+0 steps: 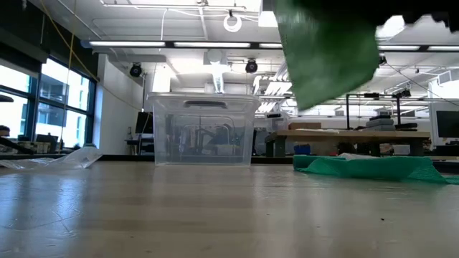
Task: Roll bandage
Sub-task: Roll the green bandage
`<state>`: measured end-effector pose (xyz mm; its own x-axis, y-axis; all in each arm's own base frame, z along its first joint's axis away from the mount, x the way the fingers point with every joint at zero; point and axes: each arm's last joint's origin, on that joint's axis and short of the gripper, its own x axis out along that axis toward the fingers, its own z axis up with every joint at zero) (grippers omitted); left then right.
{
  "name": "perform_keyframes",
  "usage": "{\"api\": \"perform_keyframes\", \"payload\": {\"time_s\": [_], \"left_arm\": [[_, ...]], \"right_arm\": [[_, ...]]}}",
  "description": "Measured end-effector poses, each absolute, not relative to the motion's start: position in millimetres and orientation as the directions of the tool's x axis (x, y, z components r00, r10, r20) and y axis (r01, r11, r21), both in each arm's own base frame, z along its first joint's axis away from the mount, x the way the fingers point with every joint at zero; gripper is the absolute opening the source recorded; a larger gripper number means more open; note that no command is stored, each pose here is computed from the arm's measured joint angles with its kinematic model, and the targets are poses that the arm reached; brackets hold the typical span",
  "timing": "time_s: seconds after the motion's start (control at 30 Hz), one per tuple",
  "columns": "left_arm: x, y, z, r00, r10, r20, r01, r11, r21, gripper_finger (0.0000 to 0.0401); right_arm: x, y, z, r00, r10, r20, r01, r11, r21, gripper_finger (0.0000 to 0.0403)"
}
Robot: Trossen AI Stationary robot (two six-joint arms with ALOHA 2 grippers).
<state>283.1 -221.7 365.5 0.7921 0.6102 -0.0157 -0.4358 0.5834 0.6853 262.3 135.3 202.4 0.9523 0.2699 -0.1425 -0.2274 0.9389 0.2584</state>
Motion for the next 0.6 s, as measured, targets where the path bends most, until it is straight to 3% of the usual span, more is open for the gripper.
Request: {"api": "perform_keyframes", "payload": {"time_s": [0.07,0.13,0.2,0.37,0.6], "left_arm": [[283,-222,358,0.775,0.632,-0.025,-0.421,0.544,0.726,0.0],[286,-220,351,0.776,0.63,-0.039,-0.409,0.549,0.729,0.0],[286,-219,344,0.784,0.618,-0.059,-0.395,0.569,0.721,0.0],[291,-221,328,0.821,0.557,-0.122,-0.345,0.656,0.671,0.0],[310,-231,307,0.891,0.408,-0.201,-0.217,0.769,0.601,0.0]], "right_arm": [[265,150,224,0.917,0.397,-0.037,-0.378,0.895,0.235,0.0],[262,165,255,0.843,0.528,0.106,-0.538,0.835,0.118,0.0],[254,171,299,0.778,0.574,0.258,-0.593,0.805,-0.002,0.0],[219,146,412,0.735,0.449,0.509,-0.463,0.88,-0.107,0.0],[188,101,504,0.851,0.203,0.485,-0.184,0.979,-0.087,0.0]]}}
